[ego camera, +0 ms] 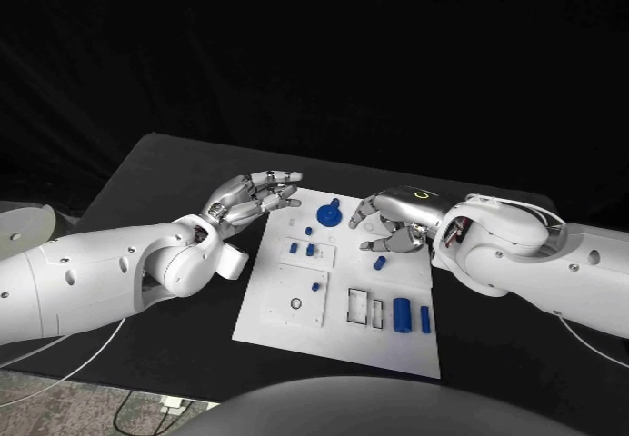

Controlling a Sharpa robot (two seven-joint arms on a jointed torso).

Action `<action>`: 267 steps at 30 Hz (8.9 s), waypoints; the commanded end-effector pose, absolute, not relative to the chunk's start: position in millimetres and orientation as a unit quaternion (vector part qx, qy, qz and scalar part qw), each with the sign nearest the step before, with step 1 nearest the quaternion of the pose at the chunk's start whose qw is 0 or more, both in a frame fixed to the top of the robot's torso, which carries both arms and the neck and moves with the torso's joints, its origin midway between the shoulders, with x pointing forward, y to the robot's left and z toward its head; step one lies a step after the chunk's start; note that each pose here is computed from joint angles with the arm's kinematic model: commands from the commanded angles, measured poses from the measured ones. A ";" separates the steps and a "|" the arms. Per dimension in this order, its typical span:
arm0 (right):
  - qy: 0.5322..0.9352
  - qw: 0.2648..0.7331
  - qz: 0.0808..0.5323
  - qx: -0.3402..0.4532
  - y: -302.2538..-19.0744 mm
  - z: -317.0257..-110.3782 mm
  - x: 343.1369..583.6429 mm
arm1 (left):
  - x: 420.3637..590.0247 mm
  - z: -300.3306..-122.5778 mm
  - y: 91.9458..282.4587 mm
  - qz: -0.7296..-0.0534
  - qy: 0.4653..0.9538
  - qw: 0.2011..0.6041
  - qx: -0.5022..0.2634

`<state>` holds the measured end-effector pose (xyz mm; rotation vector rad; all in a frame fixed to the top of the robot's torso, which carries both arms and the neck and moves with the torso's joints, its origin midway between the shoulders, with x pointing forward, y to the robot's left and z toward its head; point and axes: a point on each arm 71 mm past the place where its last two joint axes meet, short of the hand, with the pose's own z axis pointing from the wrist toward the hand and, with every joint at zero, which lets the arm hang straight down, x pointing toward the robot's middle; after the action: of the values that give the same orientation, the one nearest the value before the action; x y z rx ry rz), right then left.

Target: Assemble the parts on the task board

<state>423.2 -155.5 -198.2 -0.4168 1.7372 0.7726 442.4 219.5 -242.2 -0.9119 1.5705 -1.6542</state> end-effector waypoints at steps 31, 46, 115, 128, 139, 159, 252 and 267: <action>0.791 0.517 0.305 -0.116 -206.1 -274.8 419.0 | 436.9 -251.9 217.4 -0.639 0.601 0.321 -0.356; 0.781 0.531 0.311 -0.108 -195.1 -275.5 420.8 | 436.1 -252.7 215.6 -0.639 0.604 0.315 -0.356; 0.683 0.515 0.397 -0.334 -27.9 -248.4 362.6 | 439.2 -260.7 210.2 -0.636 0.613 0.302 -0.358; 0.672 0.516 0.381 -0.369 -26.5 -250.8 357.3 | 439.6 -260.9 206.9 -0.638 0.614 0.299 -0.357; 0.669 0.517 0.373 -0.382 -29.1 -251.6 355.5 | 439.7 -261.2 205.4 -0.639 0.614 0.296 -0.357; 0.689 0.500 0.359 -0.383 -32.6 -256.2 355.9 | 440.1 -261.7 204.4 -0.638 0.616 0.294 -0.357; 0.890 0.441 0.109 -0.043 -227.0 -248.0 382.2 | 437.7 -259.7 216.0 -0.641 0.602 0.319 -0.353; 0.897 0.427 0.113 -0.022 -227.4 -264.2 364.1 | 435.3 -267.4 216.9 -0.633 0.610 0.311 -0.360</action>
<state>364.2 -226.4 -264.2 -0.0706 2.2581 0.2992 436.4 219.0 -267.1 -0.9580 1.5976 -1.6502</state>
